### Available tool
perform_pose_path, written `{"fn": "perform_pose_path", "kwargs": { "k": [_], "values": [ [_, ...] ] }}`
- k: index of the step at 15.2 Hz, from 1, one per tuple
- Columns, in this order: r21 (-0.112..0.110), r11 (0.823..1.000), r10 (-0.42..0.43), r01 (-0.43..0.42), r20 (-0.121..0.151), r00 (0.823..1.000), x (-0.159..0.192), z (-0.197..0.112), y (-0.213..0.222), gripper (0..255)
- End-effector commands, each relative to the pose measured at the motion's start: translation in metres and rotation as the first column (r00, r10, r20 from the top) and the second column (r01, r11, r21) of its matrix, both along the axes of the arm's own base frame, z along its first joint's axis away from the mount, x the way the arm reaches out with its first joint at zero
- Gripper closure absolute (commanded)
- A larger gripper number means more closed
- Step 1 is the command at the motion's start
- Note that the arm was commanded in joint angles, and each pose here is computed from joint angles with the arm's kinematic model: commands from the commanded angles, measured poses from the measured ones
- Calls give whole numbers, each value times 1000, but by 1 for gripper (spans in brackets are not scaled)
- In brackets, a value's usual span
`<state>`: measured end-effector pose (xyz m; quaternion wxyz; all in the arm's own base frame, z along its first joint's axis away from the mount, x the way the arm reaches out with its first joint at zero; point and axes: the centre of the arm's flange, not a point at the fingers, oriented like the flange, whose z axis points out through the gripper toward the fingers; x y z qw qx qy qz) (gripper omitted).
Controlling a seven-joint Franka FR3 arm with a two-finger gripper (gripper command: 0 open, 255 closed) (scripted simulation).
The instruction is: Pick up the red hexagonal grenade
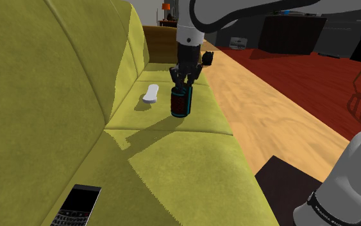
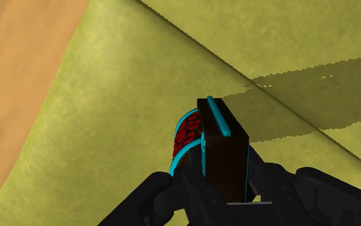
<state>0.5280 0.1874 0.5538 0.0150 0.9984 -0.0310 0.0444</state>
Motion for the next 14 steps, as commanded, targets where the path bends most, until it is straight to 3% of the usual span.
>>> {"fn": "perform_pose_path", "kwargs": {
  "k": [1, 14],
  "values": [
    [0, 1000, 0, 0, 1, 1000, 0, 12, 0, 255],
    [0, 1000, 0, 0, 1, 1000, 0, 70, 0, 255]
  ]
}}
